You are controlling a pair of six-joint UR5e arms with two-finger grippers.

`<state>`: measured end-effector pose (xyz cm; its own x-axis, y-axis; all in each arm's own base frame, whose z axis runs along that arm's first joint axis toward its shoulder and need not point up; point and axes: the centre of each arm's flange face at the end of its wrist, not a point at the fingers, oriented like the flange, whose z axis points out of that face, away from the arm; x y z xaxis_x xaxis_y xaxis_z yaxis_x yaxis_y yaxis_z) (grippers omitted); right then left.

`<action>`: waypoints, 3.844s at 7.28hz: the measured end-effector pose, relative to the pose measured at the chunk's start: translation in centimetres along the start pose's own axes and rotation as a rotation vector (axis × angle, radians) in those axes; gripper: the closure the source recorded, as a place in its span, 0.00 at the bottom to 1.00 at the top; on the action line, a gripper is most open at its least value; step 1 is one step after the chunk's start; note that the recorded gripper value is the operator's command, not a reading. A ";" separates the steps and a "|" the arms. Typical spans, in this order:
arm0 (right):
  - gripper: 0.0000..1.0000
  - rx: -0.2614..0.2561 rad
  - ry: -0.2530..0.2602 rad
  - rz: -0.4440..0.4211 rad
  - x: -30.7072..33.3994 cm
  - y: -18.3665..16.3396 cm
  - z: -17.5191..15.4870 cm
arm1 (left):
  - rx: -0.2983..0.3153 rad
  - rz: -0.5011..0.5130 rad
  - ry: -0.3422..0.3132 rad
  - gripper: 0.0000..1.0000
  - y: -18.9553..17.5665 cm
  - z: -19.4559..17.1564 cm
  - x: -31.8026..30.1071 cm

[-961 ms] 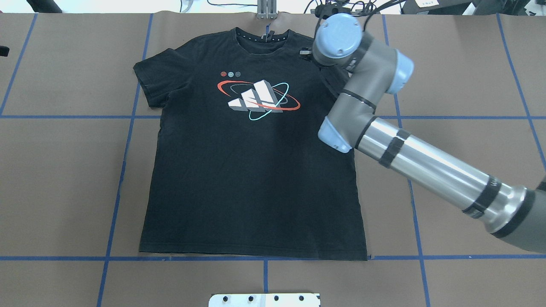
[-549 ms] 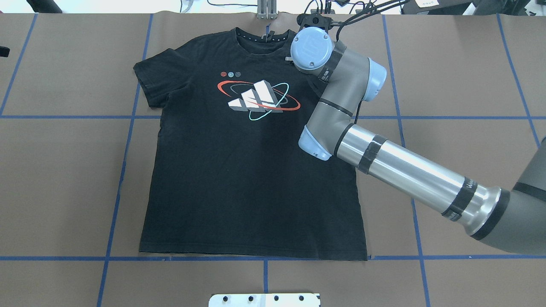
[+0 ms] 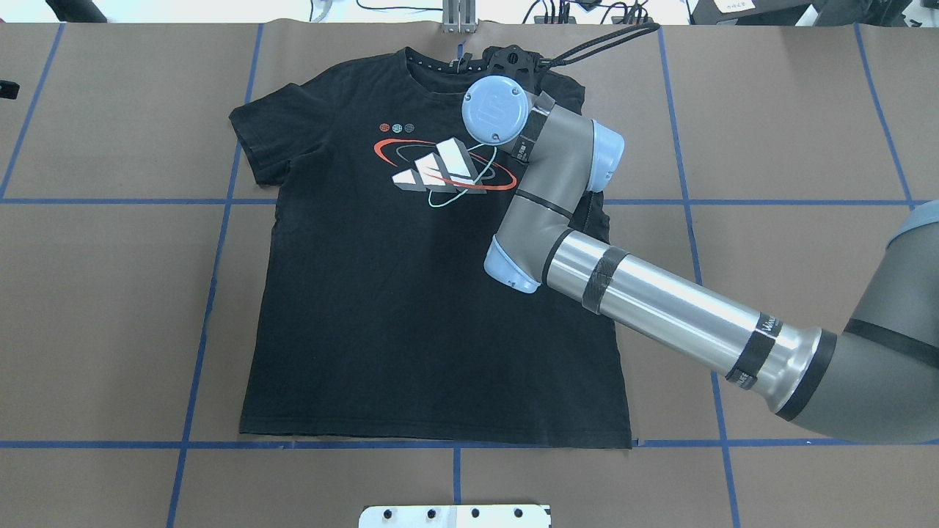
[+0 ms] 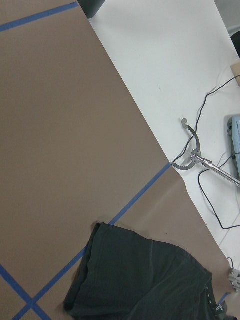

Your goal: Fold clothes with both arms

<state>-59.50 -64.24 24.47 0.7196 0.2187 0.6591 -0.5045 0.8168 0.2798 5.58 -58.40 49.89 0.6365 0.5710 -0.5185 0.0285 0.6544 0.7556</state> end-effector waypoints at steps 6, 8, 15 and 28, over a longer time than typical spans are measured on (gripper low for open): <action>0.00 -0.193 -0.071 -0.128 10.2 -9.2 -8.8 | 0.056 -0.274 -0.090 0.00 -10.0 15.2 8.3; 0.00 -0.226 -0.119 -0.197 18.9 -10.8 -10.6 | 0.115 -0.354 -0.130 0.02 -9.2 20.4 10.3; 0.00 -0.254 -0.143 -0.311 28.7 -10.3 -11.3 | 0.078 -0.479 -0.210 0.44 -6.6 29.7 14.7; 0.00 -0.247 -0.148 -0.303 27.8 -10.3 -11.6 | 0.085 -0.469 -0.187 1.00 -11.8 25.7 20.5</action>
<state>-28.79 -60.36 31.85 0.7327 -0.1157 0.6706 -0.1380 0.9397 0.3129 38.14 -67.14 40.65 0.6668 0.1227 -0.7351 0.4017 0.7716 0.4931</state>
